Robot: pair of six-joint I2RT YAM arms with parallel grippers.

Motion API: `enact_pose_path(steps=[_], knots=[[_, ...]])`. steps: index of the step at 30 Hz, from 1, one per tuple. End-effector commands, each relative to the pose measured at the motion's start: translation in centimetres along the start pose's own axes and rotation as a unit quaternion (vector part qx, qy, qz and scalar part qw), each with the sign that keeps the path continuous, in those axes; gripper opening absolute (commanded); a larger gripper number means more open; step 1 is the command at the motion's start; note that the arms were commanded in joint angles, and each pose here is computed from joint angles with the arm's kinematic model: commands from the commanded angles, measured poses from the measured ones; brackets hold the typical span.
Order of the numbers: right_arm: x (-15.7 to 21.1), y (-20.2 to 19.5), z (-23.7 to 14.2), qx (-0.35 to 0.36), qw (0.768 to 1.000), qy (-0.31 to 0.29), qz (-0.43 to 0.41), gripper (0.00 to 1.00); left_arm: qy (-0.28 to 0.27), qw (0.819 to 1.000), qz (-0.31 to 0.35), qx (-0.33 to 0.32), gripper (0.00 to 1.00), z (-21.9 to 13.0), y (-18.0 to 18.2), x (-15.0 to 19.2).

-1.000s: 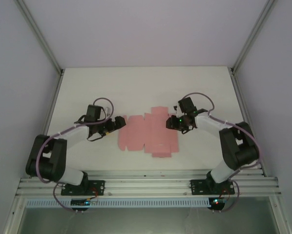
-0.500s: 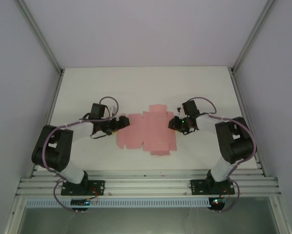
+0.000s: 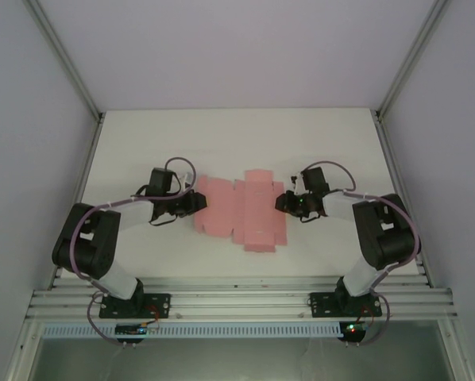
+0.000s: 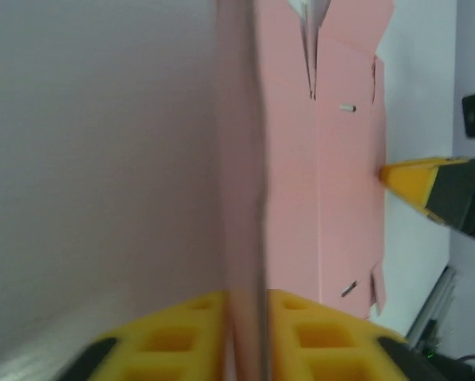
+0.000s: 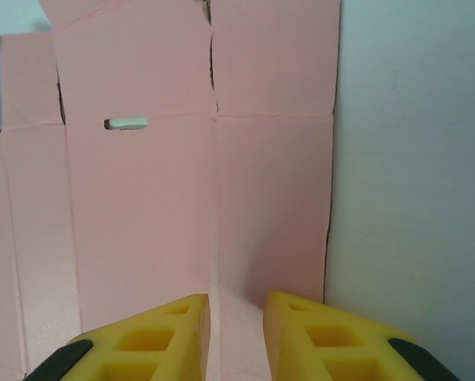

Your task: Assemble paper box

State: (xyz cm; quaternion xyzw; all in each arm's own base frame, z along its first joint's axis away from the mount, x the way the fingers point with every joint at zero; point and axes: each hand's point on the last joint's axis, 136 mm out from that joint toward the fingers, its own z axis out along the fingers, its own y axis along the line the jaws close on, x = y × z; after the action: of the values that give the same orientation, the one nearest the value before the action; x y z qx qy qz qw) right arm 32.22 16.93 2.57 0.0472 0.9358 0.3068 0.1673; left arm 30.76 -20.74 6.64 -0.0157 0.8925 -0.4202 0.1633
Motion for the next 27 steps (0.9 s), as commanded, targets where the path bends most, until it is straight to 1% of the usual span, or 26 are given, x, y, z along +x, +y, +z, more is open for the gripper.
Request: enact_pose_path(steps=[1, 4, 6, 7, 12, 13, 14, 19, 23, 27], knots=[[2.8, -2.3, -0.6, 0.037, 0.999, 0.036, 0.015, 0.31, -0.02, 0.998, 0.053, 0.037, 0.0, -1.0, -2.7, -0.9], [0.6, 0.0, -2.9, 0.004, 1.0, -0.006, -0.01, 0.38, -0.04, 0.993, 0.092, 0.061, 0.0, -2.2, -4.7, -1.6], [-0.8, 1.8, -5.1, -0.023, 0.998, -0.04, -0.032, 0.49, -0.056, 0.986, 0.128, 0.089, 0.0, -3.4, -6.7, -2.0], [-1.3, 2.6, -6.3, -0.035, 0.997, -0.055, -0.042, 0.54, -0.066, 0.982, 0.143, 0.102, 0.0, -4.1, -7.7, -2.2], [-2.7, 6.1, -11.9, -0.102, 0.98, -0.127, -0.112, 0.84, -0.113, 0.95, 0.23, 0.177, 0.0, -8.3, -13.4, -2.4], [-2.8, 6.6, -12.9, -0.114, 0.975, -0.144, -0.127, 0.94, -0.123, 0.942, 0.247, 0.19, 0.0, -9.3, -14.6, -2.3], [-2.8, 6.9, -13.7, -0.124, 0.97, -0.155, -0.139, 0.99, -0.13, 0.934, 0.262, 0.203, 0.0, -10.2, -15.7, -2.1], [-2.5, 8.1, -16.7, -0.158, 0.948, -0.206, -0.186, 0.99, -0.169, 0.896, 0.316, 0.261, 0.0, -15.0, -20.5, -0.9], [-2.2, 9.5, -18.0, -0.215, 0.925, -0.226, -0.217, 0.99, -0.192, 0.868, 0.351, 0.294, 0.0, -18.2, -23.2, 0.8], [-2.1, 11.4, -19.3, -0.272, 0.901, -0.231, -0.245, 0.97, -0.214, 0.853, 0.366, 0.305, 0.0, -20.3, -24.6, 1.7]])
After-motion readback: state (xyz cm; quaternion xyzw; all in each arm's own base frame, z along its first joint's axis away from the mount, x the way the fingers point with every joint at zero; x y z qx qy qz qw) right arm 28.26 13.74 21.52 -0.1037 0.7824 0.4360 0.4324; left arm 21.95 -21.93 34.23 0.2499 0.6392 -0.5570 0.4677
